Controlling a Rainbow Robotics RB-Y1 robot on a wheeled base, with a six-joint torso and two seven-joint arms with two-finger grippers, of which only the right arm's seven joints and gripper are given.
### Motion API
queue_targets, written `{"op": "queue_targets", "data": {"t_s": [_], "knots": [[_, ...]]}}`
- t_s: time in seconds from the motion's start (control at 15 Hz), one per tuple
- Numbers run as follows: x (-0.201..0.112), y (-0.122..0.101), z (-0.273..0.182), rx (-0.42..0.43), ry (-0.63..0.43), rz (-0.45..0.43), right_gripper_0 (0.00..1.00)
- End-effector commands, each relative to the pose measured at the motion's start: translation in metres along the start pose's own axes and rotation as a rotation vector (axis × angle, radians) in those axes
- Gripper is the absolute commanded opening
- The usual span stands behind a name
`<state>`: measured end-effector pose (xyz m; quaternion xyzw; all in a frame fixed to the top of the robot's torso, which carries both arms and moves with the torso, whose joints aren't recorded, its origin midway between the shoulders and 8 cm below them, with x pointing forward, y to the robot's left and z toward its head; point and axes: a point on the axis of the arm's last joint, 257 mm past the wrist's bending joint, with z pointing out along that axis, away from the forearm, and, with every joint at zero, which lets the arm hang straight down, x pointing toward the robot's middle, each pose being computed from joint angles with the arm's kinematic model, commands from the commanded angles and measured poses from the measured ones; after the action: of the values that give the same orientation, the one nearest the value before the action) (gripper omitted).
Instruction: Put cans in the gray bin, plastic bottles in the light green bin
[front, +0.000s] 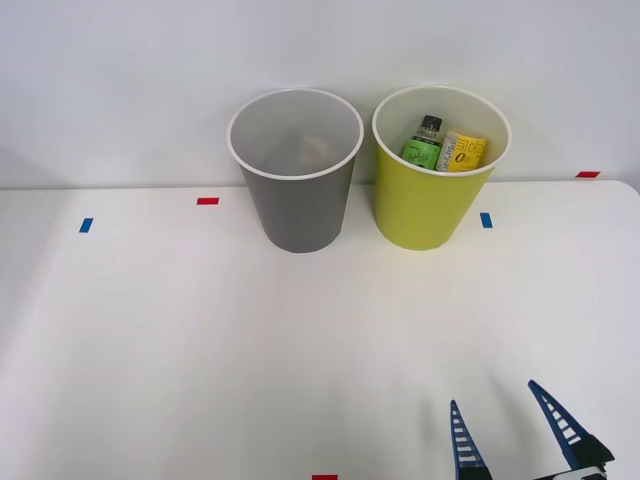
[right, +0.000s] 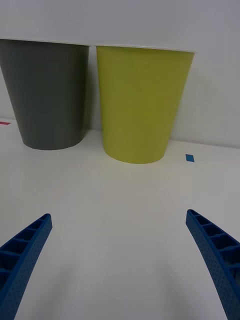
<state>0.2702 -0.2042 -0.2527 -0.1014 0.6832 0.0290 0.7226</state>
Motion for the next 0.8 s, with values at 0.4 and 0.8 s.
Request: {"op": "queue_targets", "data": {"t_s": [0.4, 0.8], "knots": [[0.0143, -0.0019, -0.0058, 0.007, 0.056, 0.002, 0.92], [0.0141, -0.0059, -0.0055, 0.013, 0.055, -0.007, 0.92]]}}
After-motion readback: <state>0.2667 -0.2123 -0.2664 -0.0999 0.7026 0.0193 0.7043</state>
